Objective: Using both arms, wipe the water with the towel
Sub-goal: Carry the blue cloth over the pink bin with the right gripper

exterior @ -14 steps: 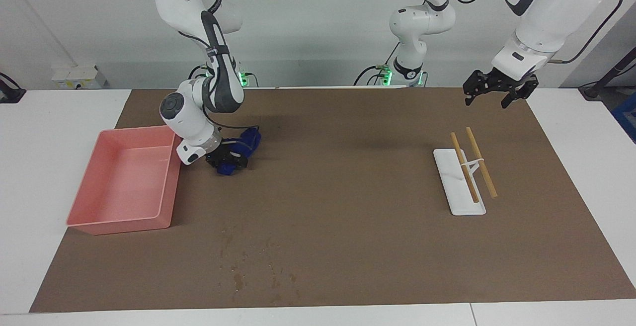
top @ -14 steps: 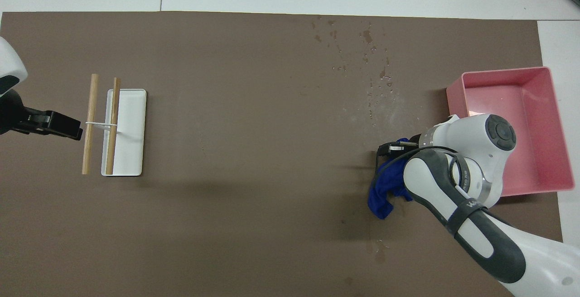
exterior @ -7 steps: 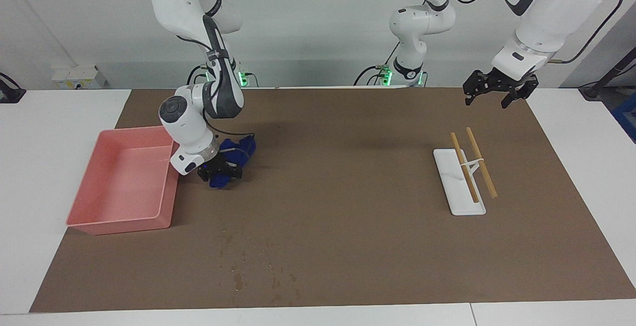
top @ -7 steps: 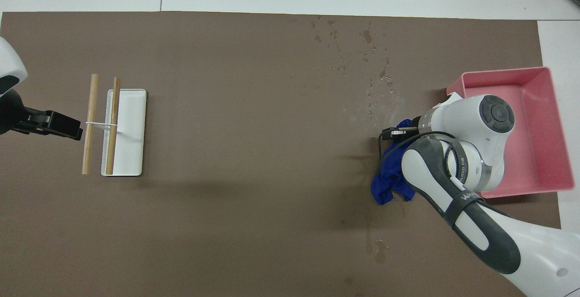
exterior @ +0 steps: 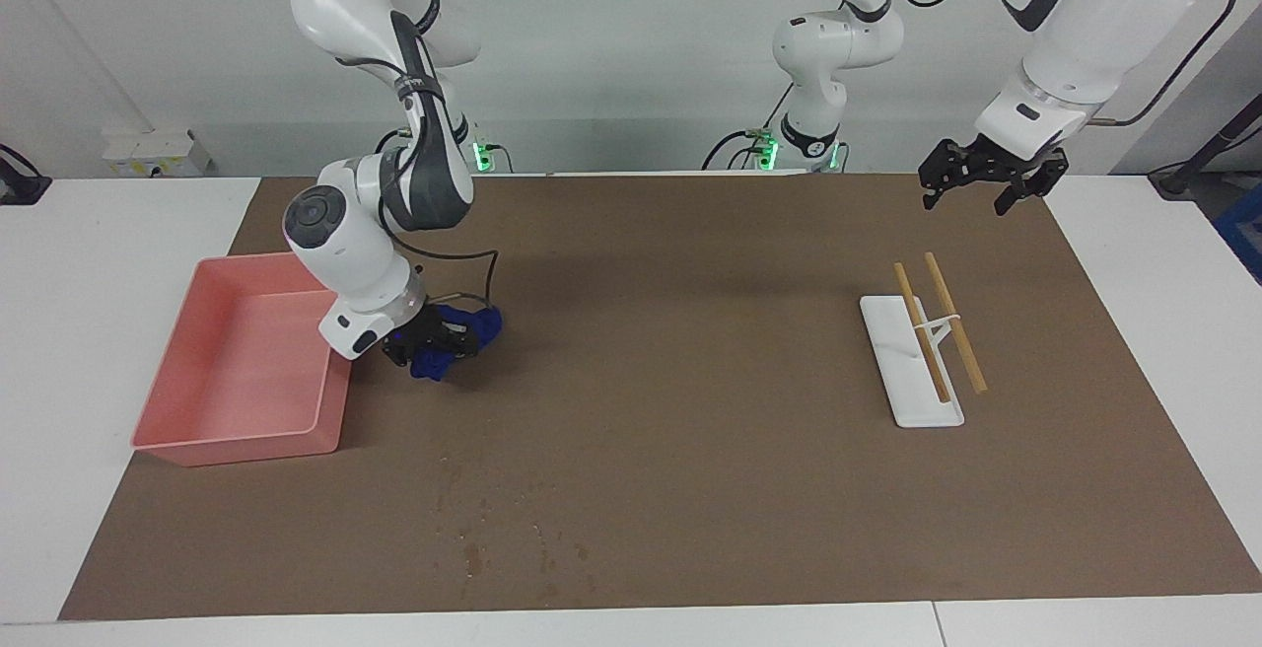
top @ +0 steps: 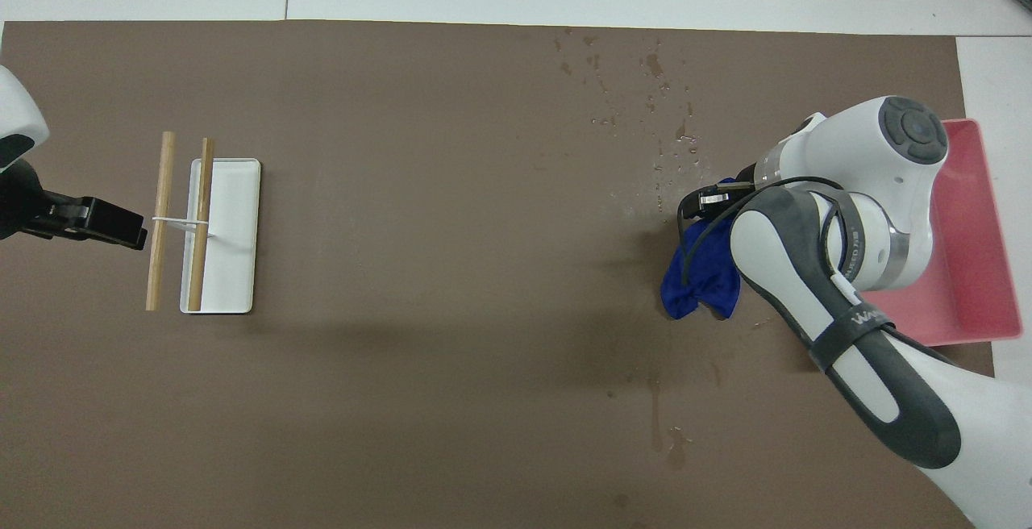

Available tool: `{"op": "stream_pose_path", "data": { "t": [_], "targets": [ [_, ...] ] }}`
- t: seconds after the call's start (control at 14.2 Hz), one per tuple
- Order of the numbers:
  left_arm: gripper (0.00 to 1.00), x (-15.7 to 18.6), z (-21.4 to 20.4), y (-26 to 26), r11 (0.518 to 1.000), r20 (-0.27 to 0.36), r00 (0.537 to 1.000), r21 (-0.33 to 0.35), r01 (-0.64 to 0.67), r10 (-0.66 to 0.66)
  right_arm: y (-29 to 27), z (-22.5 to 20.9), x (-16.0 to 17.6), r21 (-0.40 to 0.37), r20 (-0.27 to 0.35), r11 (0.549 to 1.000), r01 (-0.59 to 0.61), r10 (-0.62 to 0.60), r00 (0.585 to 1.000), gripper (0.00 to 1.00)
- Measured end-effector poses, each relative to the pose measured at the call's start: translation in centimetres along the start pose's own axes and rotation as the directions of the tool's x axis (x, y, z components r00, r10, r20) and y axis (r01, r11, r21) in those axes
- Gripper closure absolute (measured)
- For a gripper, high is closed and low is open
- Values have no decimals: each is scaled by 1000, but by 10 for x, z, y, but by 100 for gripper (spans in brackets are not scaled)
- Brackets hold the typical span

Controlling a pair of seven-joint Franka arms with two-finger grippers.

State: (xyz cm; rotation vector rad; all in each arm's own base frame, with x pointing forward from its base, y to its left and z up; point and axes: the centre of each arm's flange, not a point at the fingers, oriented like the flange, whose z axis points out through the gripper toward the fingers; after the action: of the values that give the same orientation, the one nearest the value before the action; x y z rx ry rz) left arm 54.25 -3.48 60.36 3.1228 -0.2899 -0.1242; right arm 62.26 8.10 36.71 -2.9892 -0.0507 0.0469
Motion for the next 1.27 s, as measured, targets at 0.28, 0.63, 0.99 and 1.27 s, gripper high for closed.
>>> {"op": "stream_pose_path", "data": {
  "t": [0.28, 0.63, 0.99, 1.27],
  "targets": [
    [0, 0, 0, 0, 1000, 0, 1000, 0, 0, 0, 4, -32, 10, -28, 17, 999, 17, -16, 1000, 100],
    [0, 0, 0, 0, 1000, 0, 1000, 0, 0, 0, -4, -96, 16, -71, 52, 996, 50, -46, 998, 100],
    [0, 0, 0, 0, 1000, 0, 1000, 0, 0, 0, 24, -141, 10, -132, 65, 990, 50, -41, 997, 100],
    [0, 0, 0, 0, 1000, 0, 1000, 0, 0, 0, 71, -196, -18, -162, 82, 981, 109, -97, 992, 100]
  ]
}}
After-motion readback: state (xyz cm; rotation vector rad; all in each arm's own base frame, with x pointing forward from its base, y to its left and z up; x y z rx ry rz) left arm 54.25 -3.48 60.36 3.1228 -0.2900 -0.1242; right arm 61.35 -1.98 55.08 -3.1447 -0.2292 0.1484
